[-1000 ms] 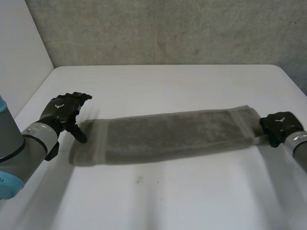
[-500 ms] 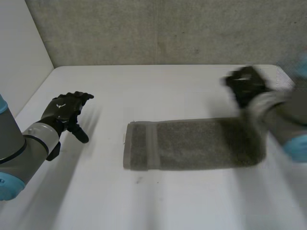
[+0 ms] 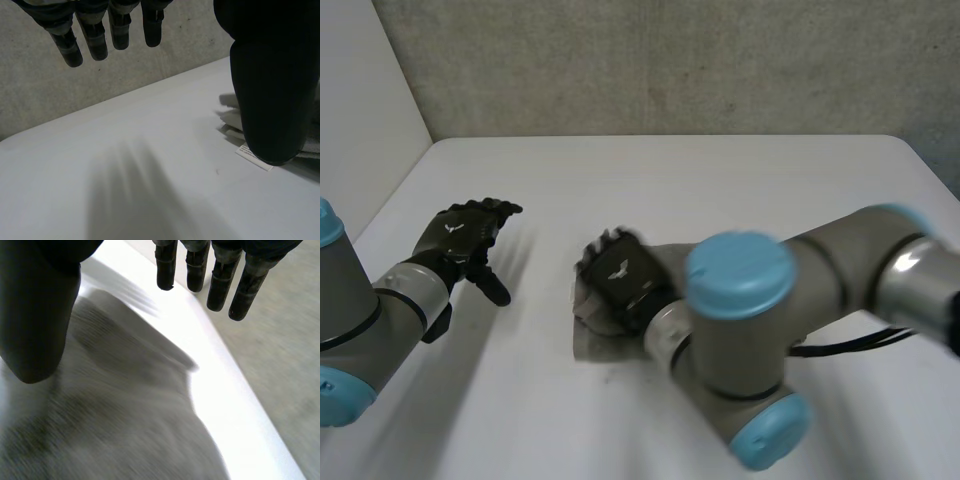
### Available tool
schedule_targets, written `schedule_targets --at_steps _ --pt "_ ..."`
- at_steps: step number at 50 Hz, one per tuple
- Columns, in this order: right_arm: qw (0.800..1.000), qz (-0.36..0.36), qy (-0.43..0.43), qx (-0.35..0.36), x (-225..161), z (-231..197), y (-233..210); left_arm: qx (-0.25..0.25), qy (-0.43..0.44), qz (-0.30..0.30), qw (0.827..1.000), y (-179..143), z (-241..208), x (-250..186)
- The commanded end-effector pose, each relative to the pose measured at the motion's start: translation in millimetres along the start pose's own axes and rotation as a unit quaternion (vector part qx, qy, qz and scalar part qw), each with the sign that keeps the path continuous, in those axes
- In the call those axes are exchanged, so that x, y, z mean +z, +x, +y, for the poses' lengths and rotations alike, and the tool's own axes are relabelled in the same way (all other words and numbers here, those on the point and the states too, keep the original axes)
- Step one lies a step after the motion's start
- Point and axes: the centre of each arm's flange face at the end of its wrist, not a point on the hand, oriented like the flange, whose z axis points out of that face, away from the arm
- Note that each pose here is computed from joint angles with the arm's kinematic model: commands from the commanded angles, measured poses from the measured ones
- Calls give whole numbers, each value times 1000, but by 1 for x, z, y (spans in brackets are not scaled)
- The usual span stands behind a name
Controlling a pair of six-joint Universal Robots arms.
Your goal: Fold the towel.
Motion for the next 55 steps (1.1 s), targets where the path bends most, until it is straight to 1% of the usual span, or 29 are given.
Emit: schedule_targets --at_steps 1,4,5,6,7,8,10,16,18,22,27,29,30,32,33,34,35,37,38,40,41,42,43,45,46,48,52,54,55 --pt "990 94 -55 87 -29 30 76 2 1 7 1000 5 0 -1" --pt "984 95 -87 122 -42 56 85 5 3 18 1000 12 -1 -3" --pt "984 95 -87 122 -42 56 85 9 4 27 1000 18 -1 -4" --pt "981 93 -104 135 -47 72 89 9 4 27 1000 19 -1 -4" --pt "977 90 -121 149 -52 87 94 14 7 40 999 27 -2 -7" --pt "977 90 -121 149 -52 87 94 14 7 40 999 27 -2 -7" --pt "970 90 -142 177 -62 113 102 20 15 61 998 43 -5 -10" --pt "962 117 -154 191 -69 139 113 29 22 91 995 65 -6 -12" --pt "961 128 -157 187 -68 153 114 30 21 96 995 69 -4 -13" --pt "959 136 -162 189 -63 162 115 31 19 99 994 72 -3 -14" --pt "963 176 -130 159 -59 144 137 29 18 97 995 70 -4 -16" --pt "970 186 -85 134 -48 114 149 27 22 93 995 68 -6 -16" --pt "970 186 -85 134 -48 114 149 27 22 93 995 68 -6 -16" --pt "984 138 -21 109 -27 67 122 28 31 89 995 66 -13 -19" --pt "984 138 -20 108 -26 67 122 28 32 89 995 66 -14 -19" --pt "990 104 3 96 -16 47 101 27 35 84 995 64 -16 -20" --pt "990 104 4 96 -15 47 101 27 35 84 995 64 -16 -20" --pt "995 45 31 83 0 19 63 25 42 62 997 56 -22 -21" --pt "995 44 31 82 0 19 62 25 42 61 997 56 -22 -21" --pt "997 -11 38 67 9 5 27 23 49 29 998 45 -29 -23" --pt "997 -12 38 67 9 5 27 23 50 29 998 45 -29 -23" --pt "997 -43 32 56 12 5 9 21 50 11 998 37 -31 -23" --pt "997 -44 32 56 12 5 9 17 48 -6 999 29 -30 -22" --pt "993 -114 16 28 9 10 -27 15 47 -18 999 22 -30 -22" --pt "993 -114 16 28 9 10 -27 15 47 -18 999 22 -30 -22" --pt "989 -148 -9 4 2 17 -42 13 46 -28 998 16 -30 -21" --pt "991 -134 -12 10 -2 11 -32 14 49 -26 998 17 -32 -20" --pt "993 -115 -9 28 -6 4 -21 14 56 -25 998 17 -35 -18" --pt "994 -92 -5 56 -10 -4 -8 14 56 -25 998 17 -35 -18"
